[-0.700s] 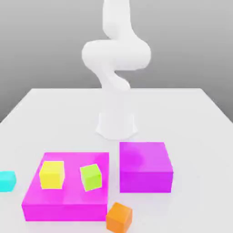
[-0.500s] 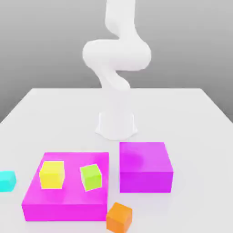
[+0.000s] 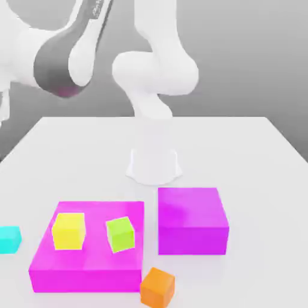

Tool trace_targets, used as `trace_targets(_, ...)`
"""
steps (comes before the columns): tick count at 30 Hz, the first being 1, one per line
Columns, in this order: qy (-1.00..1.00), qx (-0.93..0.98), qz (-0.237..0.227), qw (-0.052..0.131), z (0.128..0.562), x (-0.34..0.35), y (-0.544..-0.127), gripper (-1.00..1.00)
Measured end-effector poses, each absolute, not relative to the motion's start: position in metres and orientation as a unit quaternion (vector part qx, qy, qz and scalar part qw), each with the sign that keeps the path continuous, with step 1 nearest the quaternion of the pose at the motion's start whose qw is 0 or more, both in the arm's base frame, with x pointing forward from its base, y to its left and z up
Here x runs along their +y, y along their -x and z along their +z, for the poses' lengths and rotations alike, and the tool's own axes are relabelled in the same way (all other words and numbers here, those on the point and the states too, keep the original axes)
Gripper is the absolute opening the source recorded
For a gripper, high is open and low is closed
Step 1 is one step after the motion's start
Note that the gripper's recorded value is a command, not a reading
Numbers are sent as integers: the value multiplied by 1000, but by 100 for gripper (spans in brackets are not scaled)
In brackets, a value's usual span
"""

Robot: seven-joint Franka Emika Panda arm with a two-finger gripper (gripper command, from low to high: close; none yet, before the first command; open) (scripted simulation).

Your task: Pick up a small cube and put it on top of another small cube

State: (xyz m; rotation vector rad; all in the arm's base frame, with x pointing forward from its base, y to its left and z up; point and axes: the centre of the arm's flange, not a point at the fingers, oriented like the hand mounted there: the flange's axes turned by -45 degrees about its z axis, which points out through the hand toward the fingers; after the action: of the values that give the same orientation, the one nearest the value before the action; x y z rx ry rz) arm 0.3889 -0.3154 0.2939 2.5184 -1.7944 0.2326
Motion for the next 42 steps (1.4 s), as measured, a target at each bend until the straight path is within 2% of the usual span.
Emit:
trace_targets(5,-746,-666,11,3,203,-342,-341,0)
trace_targets(10,-732,-681,0,0,136,-346,-331,0)
trace_targets(11,-732,-682,0,0,128,-346,-331,-100)
trace_targets(18,-731,-682,1,0,129,-346,-331,-100)
trace_targets(24,-742,-670,0,2,194,-338,-336,-100)
trace_targets(30,-821,-570,-1,9,251,-267,-371,-100)
trace_targets(36,-884,-468,0,3,301,-196,-382,-100)
trace_targets(38,-895,-447,0,0,299,-182,-383,-100)
trace_targets(41,-898,-440,0,0,264,-178,-384,-100)
trace_targets(42,-898,-440,0,0,254,-177,-383,100)
